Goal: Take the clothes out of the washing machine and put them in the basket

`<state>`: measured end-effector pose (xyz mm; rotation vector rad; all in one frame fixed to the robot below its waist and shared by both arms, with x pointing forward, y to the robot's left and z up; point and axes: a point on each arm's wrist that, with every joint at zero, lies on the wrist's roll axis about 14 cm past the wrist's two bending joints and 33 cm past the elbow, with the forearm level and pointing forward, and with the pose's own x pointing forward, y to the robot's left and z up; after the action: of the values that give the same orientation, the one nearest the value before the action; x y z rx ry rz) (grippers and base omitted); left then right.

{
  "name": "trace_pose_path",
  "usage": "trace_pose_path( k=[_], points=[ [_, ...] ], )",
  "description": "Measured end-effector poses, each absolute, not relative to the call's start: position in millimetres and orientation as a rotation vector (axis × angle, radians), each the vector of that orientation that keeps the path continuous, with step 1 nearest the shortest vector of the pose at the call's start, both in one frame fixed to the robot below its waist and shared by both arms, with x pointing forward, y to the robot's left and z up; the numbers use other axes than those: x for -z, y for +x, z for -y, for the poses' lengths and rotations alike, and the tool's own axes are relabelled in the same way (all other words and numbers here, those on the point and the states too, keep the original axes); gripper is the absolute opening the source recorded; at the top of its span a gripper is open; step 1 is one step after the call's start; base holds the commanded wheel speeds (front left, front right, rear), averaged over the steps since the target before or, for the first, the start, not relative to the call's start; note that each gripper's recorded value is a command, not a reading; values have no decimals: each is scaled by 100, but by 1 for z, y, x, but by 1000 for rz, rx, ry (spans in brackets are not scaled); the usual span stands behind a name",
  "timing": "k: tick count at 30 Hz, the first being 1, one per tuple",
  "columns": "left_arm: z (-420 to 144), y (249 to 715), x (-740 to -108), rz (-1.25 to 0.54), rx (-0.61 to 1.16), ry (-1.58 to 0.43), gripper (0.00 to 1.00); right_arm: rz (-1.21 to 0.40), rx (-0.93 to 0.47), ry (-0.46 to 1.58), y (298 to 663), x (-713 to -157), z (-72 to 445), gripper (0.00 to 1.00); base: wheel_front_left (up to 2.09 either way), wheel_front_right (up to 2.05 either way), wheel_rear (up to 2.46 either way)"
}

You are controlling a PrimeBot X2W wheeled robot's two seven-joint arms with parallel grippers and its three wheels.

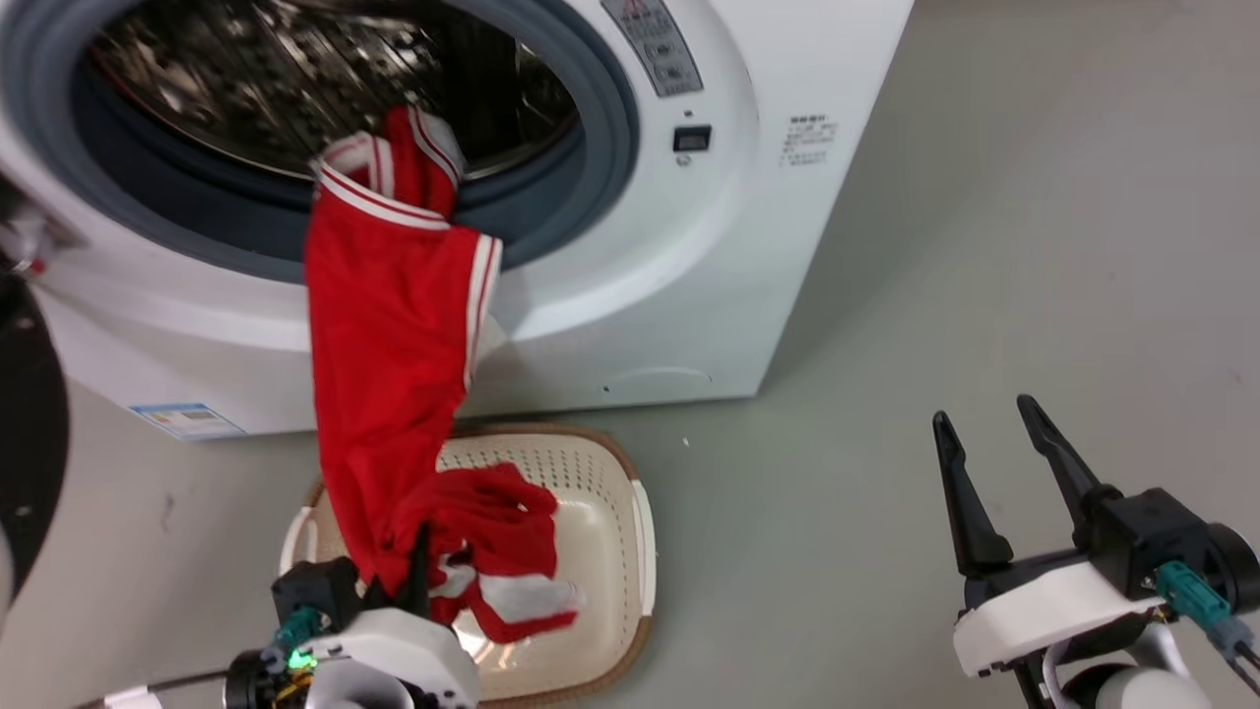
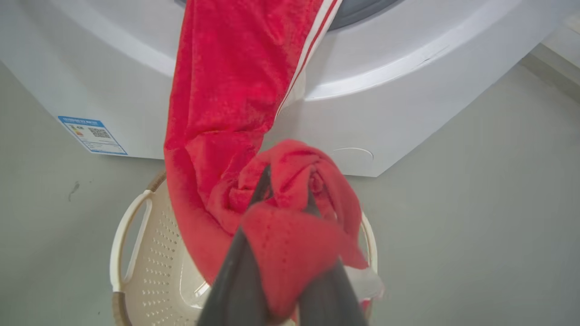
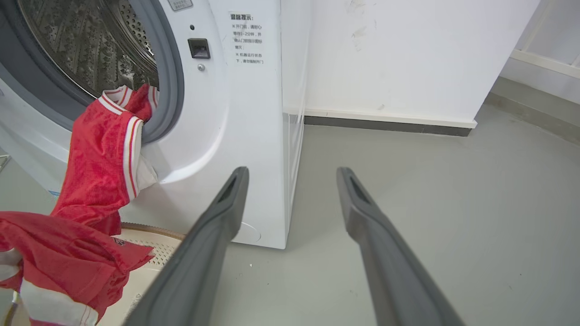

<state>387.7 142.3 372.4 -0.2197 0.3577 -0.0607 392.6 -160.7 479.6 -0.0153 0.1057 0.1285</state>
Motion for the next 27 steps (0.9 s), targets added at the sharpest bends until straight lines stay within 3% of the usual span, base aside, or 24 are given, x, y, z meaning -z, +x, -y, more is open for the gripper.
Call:
trace_pose_path(
  k=[9, 27],
  points=[
    [-151, 418, -301, -528, 48, -182, 0, -178, -103, -13, 413, -445, 170, 100, 0, 0, 0],
    [-176, 462, -209, -690, -37, -144, 0, -293, -92, -9, 439, -380, 178, 100, 0, 0, 0]
  ],
)
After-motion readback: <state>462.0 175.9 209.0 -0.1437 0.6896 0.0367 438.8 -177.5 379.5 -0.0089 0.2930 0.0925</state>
